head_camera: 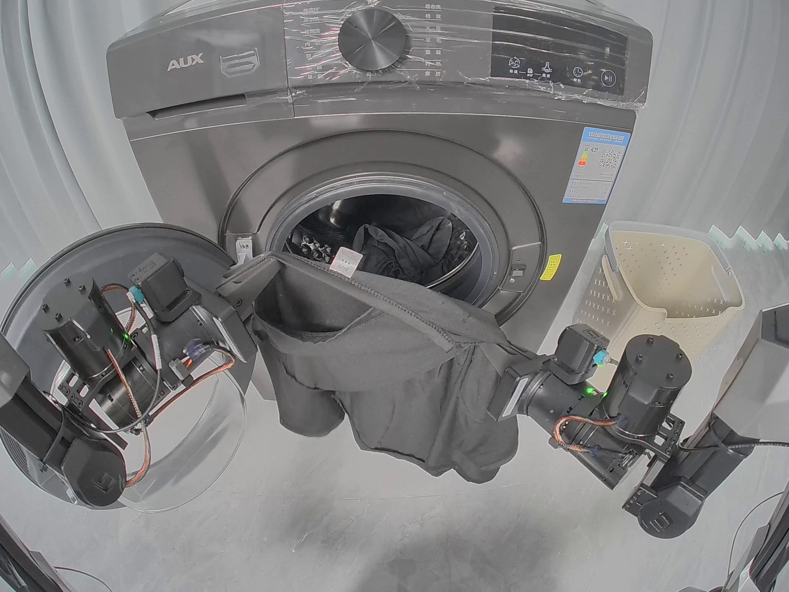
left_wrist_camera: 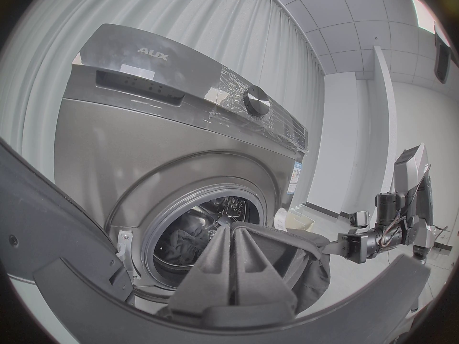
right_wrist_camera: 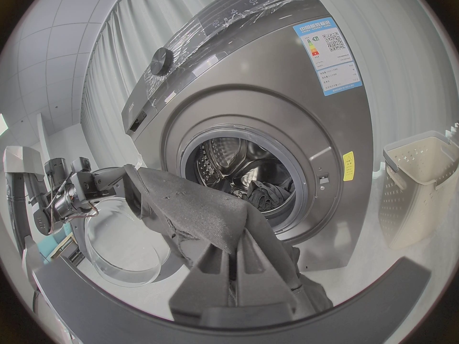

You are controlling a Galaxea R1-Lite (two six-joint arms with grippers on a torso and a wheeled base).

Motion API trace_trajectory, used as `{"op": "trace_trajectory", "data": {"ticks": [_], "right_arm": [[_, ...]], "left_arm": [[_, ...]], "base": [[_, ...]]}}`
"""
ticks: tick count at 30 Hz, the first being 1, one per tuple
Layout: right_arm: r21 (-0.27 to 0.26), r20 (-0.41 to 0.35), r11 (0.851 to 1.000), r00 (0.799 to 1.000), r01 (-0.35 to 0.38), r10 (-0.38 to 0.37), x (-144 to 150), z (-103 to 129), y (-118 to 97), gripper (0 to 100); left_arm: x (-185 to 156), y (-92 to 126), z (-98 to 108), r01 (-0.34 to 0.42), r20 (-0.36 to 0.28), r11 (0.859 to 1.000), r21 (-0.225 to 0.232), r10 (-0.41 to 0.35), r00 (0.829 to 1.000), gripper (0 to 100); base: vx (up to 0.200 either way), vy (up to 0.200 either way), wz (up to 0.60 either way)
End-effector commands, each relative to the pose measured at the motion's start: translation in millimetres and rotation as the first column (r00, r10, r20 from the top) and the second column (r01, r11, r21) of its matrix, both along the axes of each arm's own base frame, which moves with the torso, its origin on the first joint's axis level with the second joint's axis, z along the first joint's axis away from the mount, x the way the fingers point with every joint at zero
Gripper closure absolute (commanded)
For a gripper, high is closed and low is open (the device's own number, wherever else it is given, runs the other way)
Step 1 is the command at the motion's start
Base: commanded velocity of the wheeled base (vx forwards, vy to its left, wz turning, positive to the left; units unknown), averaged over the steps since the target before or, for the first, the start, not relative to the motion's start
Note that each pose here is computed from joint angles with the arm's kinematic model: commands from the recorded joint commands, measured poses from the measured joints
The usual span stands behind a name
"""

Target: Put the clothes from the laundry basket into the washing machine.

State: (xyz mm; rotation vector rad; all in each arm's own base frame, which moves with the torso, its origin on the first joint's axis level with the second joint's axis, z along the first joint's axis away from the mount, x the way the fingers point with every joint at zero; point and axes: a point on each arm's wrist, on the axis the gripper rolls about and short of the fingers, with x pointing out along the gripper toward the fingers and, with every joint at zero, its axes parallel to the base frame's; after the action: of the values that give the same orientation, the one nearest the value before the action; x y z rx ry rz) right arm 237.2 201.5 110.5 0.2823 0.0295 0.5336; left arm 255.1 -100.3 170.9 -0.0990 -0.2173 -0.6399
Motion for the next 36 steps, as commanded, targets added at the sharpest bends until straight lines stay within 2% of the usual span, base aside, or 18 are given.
{"op": "trace_trajectory", "data": {"ticks": [1, 5, 12, 16, 20, 25, 27, 32, 34, 36], "right_arm": [[0.033, 0.045, 0.999, 0.999, 0.003, -0.004, 2.7, 13.4, 1.2, 100], [0.087, 0.104, 0.996, 0.994, 0.007, -0.016, 5.6, 33.6, 0.5, 100], [0.107, 0.117, 0.994, 0.993, -0.008, -0.004, -2.8, 42.6, -3.5, 100], [0.088, 0.111, 0.996, 0.994, 0.007, -0.016, 2.4, 38.2, -7.5, 100], [0.050, 0.074, 0.999, 0.997, 0.019, -0.023, 5.1, 24.4, -9.5, 100], [-0.036, 0.009, 0.999, 1.000, 0.013, -0.012, -1.9, 1.0, -11.6, 100], [-0.047, 0.006, 0.999, 1.000, 0.016, -0.015, 1.3, -2.4, -10.2, 100], [-0.031, 0.029, 0.999, 0.999, 0.020, -0.019, 3.7, 3.0, -6.6, 100], [-0.010, 0.049, 0.999, 0.998, 0.032, -0.032, 7.2, 8.5, -4.0, 100], [0.016, 0.074, 0.998, 0.996, 0.058, -0.059, 11.8, 15.9, -1.5, 100]], "left_arm": [[2.3, 0.0, -1.0, -0.010, -0.001, 1.000, 0.002, 0.010, 1.000, 100], [2.7, -0.5, -5.1, -0.013, -0.011, 1.000, 0.012, 0.013, 1.000, 100], [8.0, -2.9, -14.5, -0.017, -0.028, 0.999, 0.042, 0.018, 0.999, 100], [8.4, -3.0, -13.1, -0.017, -0.022, 0.999, 0.040, 0.018, 1.000, 100], [8.8, -3.2, -12.4, -0.017, -0.019, 0.999, 0.038, 0.018, 1.000, 100], [8.5, -3.1, -10.4, -0.034, -0.013, 0.999, 0.032, 0.034, 0.999, 100], [8.0, -3.4, -10.3, -0.032, -0.013, 0.999, 0.032, 0.033, 0.999, 100], [4.2, -5.8, -16.8, -0.013, -0.039, 0.999, 0.045, 0.015, 0.999, 100], [-0.7, -9.5, -24.3, 0.014, -0.070, 0.998, 0.059, -0.010, 0.998, 100], [-5.5, -11.8, -38.8, 0.037, -0.129, 0.996, 0.082, -0.026, 0.991, 100]], "base": [[0.000, 0.000, 0.00], [0.000, 0.000, 0.00], [0.000, 0.000, 0.00], [0.000, 0.000, 0.00], [0.000, 0.000, 0.00], [0.000, 0.000, 0.00], [0.000, 0.000, 0.00], [0.000, 0.000, 0.00], [0.000, 0.000, 0.00], [0.000, 0.000, 0.00]]}}
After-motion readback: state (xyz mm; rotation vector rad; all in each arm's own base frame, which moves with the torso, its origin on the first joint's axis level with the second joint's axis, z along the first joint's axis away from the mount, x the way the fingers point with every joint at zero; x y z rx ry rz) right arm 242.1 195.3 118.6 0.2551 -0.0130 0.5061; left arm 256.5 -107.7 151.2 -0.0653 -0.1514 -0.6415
